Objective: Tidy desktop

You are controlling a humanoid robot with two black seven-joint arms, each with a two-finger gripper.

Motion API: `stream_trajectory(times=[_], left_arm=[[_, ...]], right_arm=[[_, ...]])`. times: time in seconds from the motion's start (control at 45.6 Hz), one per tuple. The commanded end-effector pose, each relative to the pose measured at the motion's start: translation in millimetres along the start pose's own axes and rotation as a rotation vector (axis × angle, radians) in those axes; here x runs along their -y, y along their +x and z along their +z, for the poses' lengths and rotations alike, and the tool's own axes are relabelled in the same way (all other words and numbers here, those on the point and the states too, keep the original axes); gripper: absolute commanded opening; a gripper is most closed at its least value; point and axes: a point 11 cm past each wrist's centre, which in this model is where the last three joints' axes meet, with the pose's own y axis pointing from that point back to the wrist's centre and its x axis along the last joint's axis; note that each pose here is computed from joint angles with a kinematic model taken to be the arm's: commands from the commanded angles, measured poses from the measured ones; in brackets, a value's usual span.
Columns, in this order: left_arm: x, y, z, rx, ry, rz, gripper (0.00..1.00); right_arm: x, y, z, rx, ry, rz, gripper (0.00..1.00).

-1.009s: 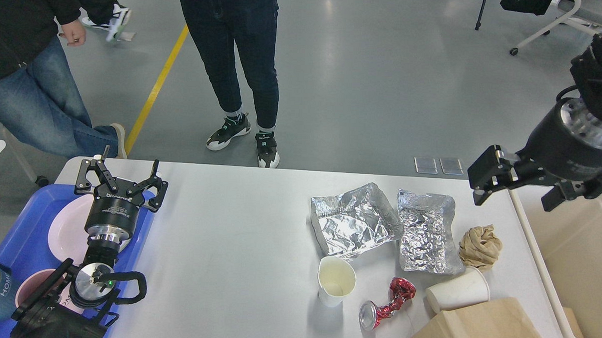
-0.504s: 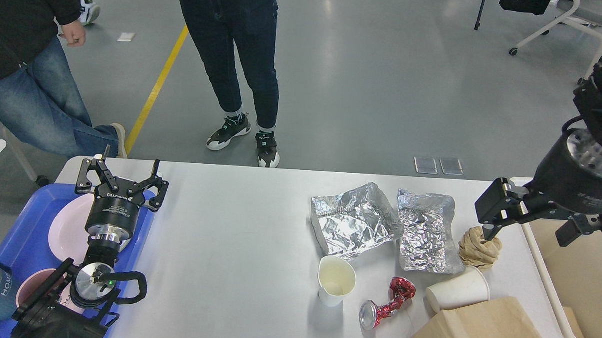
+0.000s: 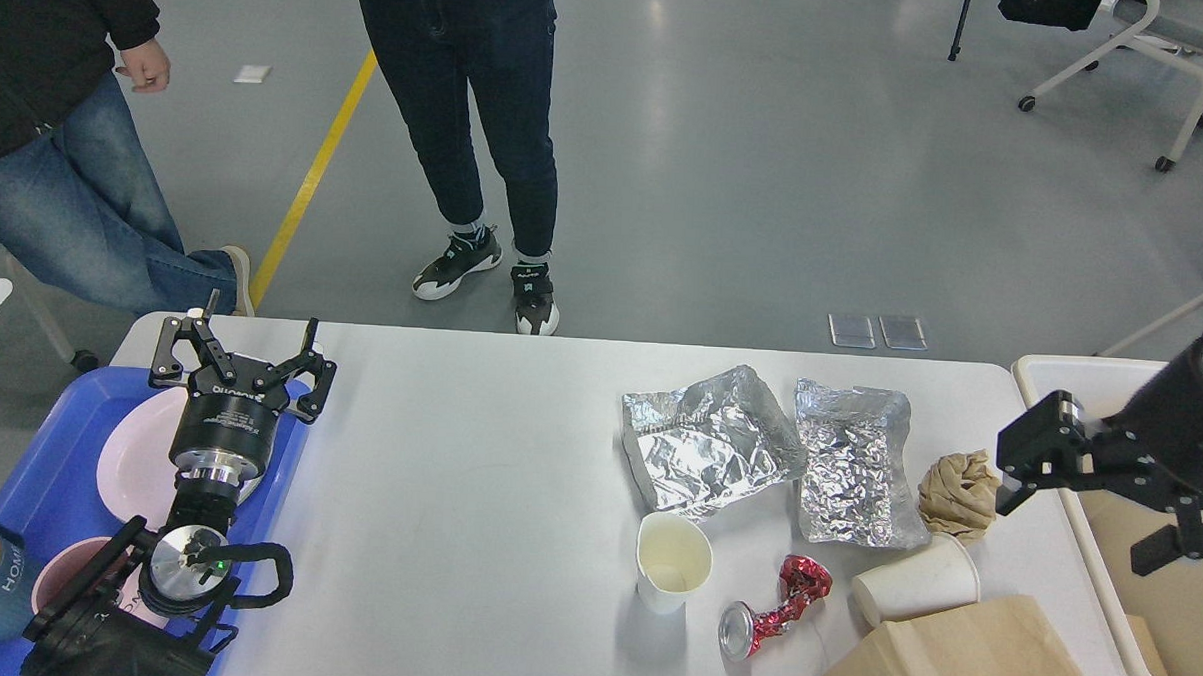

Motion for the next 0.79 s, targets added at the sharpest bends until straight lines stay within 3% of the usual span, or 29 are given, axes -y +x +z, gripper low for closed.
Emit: stream_trajectory(times=[0.0, 0.132, 0.329, 0.592, 0.767], left_arm=[[0, 0, 0, 0.000, 0.000, 0.000, 0.96], [0, 0, 0, 0.001, 0.001, 0.000, 0.96], [0, 0, 0, 0.000, 0.000, 0.000, 0.96], [0, 0, 0, 0.000, 0.000, 0.000, 0.96], [0, 0, 0, 0.001, 0.001, 0.000, 0.96]], right_arm=[[35, -6, 35, 0.132, 0.053, -0.072, 1.00], [69, -17, 63, 0.256, 0.085, -0.113, 0.99], [85, -27, 94, 0.431, 0.219, -0.124, 0.99], [142, -33, 117, 0.537, 0.163, -0.062, 0.97], [189, -48, 107, 0.545, 0.135, -0.093, 0.97]])
